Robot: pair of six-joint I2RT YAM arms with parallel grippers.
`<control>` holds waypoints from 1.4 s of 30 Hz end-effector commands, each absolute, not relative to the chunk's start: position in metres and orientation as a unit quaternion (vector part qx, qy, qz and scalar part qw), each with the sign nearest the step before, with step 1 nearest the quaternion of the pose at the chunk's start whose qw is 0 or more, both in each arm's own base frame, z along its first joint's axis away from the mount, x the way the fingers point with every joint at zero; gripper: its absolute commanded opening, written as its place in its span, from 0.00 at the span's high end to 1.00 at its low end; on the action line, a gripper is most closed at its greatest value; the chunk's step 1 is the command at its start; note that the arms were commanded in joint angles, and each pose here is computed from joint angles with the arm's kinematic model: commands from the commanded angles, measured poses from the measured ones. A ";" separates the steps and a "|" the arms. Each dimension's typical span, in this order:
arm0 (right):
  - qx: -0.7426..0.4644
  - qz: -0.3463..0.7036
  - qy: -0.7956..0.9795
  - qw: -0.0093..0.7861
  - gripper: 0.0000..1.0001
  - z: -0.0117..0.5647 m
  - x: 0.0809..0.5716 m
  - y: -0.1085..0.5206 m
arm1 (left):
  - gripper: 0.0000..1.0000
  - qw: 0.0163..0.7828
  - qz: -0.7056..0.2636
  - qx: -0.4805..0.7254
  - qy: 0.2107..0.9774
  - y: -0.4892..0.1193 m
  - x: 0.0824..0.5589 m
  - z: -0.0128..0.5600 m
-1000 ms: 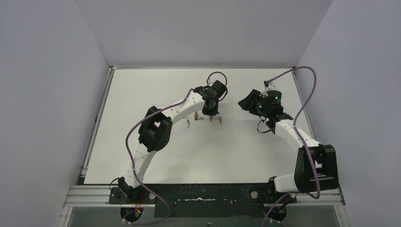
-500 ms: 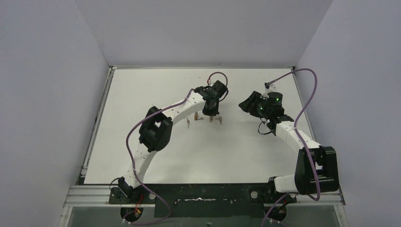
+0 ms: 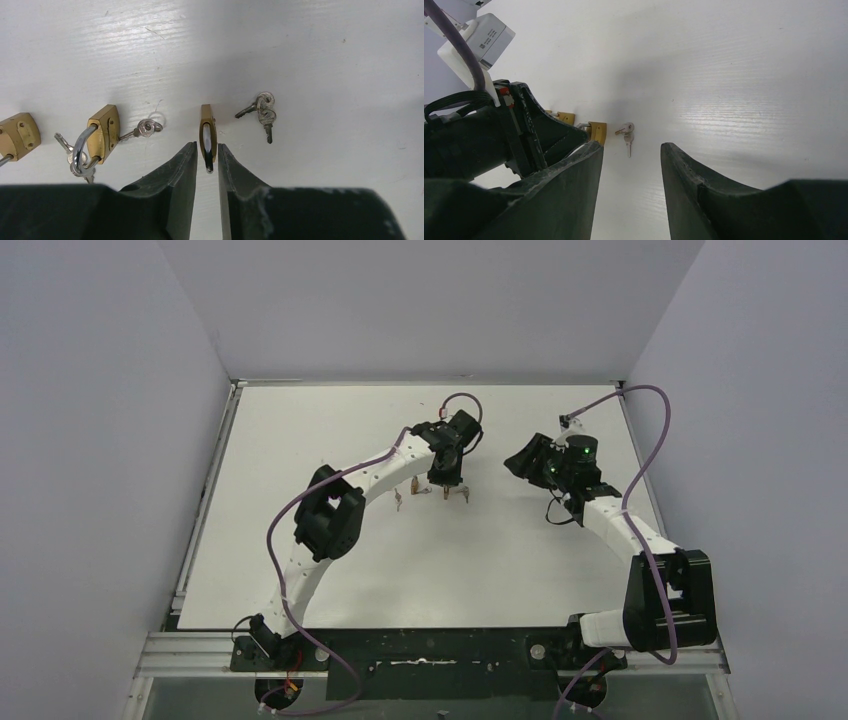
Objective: Lock with the key
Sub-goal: Place the lock at the center of the board, then reset both arms
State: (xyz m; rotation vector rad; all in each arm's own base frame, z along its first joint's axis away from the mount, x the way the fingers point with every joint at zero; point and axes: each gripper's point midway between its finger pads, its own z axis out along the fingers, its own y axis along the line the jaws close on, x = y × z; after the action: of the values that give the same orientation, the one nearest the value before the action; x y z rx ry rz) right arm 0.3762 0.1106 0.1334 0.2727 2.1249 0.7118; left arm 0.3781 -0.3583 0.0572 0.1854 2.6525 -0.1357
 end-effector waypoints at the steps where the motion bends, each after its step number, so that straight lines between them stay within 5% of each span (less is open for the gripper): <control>1: 0.095 0.292 0.829 0.467 0.53 0.160 0.379 0.108 | 0.79 0.260 -0.060 0.070 0.961 -0.367 0.387 0.076; 22: 0.091 0.291 0.824 0.478 0.53 0.173 0.375 0.106 | 0.70 0.313 -0.056 0.078 0.945 -0.362 0.402 0.133; 26: 0.078 0.286 0.826 0.480 0.40 0.187 0.368 0.105 | 0.64 0.342 -0.057 0.080 0.935 -0.353 0.403 0.164; 35: 0.069 0.260 0.822 0.502 0.01 0.215 0.345 0.095 | 0.29 0.431 -0.073 0.075 0.896 -0.296 0.392 0.260; 38: 0.066 0.248 0.825 0.504 0.00 0.222 0.338 0.091 | 0.03 0.459 -0.081 0.058 0.883 -0.265 0.386 0.284; 42: 0.087 0.224 0.835 0.496 0.00 0.220 0.333 0.081 | 0.03 0.494 -0.095 0.038 0.863 -0.228 0.373 0.306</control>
State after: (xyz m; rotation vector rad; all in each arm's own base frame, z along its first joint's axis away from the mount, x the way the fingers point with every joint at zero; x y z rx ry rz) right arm 0.3316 0.0961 0.1998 0.1850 2.0529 0.6293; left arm 0.3739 -0.2601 0.2679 0.1484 2.2333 -0.2016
